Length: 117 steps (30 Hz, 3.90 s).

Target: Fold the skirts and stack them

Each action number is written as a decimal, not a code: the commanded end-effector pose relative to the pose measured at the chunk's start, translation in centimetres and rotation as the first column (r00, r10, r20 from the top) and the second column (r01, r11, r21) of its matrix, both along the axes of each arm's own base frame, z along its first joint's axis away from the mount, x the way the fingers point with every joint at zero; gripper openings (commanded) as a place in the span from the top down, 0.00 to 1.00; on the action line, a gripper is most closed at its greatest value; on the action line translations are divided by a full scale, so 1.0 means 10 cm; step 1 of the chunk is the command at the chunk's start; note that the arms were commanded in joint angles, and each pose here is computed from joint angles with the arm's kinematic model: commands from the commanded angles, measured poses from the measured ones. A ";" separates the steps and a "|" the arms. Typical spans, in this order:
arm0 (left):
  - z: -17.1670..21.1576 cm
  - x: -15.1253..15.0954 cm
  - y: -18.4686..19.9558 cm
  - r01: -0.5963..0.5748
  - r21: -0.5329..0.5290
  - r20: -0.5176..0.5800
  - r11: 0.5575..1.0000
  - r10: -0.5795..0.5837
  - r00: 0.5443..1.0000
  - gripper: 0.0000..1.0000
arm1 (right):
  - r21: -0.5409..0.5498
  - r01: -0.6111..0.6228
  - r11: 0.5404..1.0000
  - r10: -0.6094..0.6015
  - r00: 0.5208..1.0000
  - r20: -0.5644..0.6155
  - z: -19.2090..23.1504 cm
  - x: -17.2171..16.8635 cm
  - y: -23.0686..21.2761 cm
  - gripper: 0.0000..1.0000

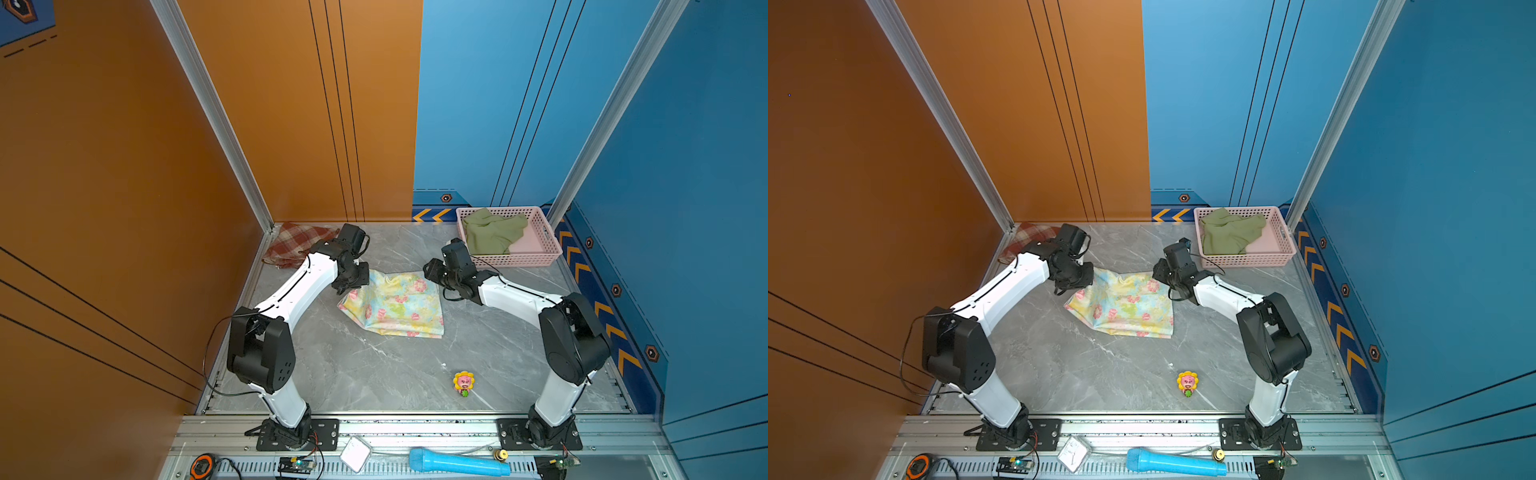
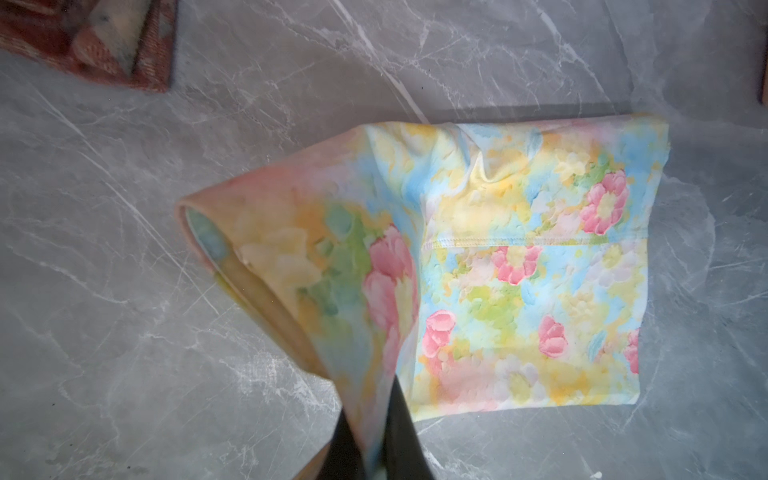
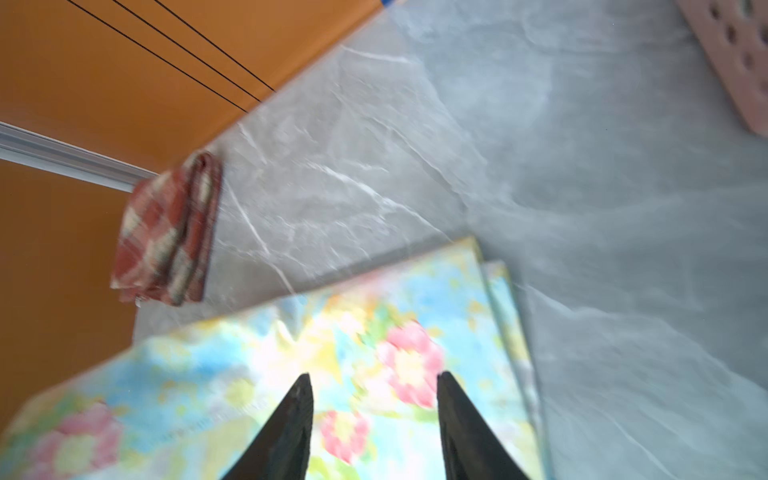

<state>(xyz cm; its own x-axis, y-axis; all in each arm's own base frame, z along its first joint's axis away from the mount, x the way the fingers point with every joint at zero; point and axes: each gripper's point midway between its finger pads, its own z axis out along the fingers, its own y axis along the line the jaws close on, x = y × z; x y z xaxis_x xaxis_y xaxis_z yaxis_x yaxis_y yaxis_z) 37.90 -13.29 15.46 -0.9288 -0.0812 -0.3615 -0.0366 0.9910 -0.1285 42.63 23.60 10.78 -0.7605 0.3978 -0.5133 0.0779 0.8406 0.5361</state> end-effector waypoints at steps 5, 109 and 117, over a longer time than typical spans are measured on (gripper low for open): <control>0.09 0.09 0.07 0.022 0.098 0.019 0.995 -0.024 1.000 1.00 | -0.051 -0.121 0.991 0.108 0.971 -0.212 -0.63 -0.60 -0.20 0.49; -1.13 0.81 -0.79 0.085 -0.009 -0.143 0.996 -0.086 0.986 0.34 | 0.043 -0.119 0.992 0.123 0.983 -0.133 -0.97 -1.13 0.98 0.75; -0.46 0.98 -0.84 0.074 -0.153 -0.033 0.985 -0.080 0.996 0.22 | -0.140 -0.164 0.977 0.154 0.985 -0.077 -0.67 -1.05 0.53 0.38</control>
<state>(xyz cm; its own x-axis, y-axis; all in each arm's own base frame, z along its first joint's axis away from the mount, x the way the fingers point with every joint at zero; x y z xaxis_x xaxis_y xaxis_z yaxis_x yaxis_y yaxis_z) 47.40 -21.97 6.33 -0.9619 -0.0229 -0.2725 0.0325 0.9798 -0.1973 32.22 33.12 4.07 -0.8523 0.2672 -0.4496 -0.0306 0.8327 0.5529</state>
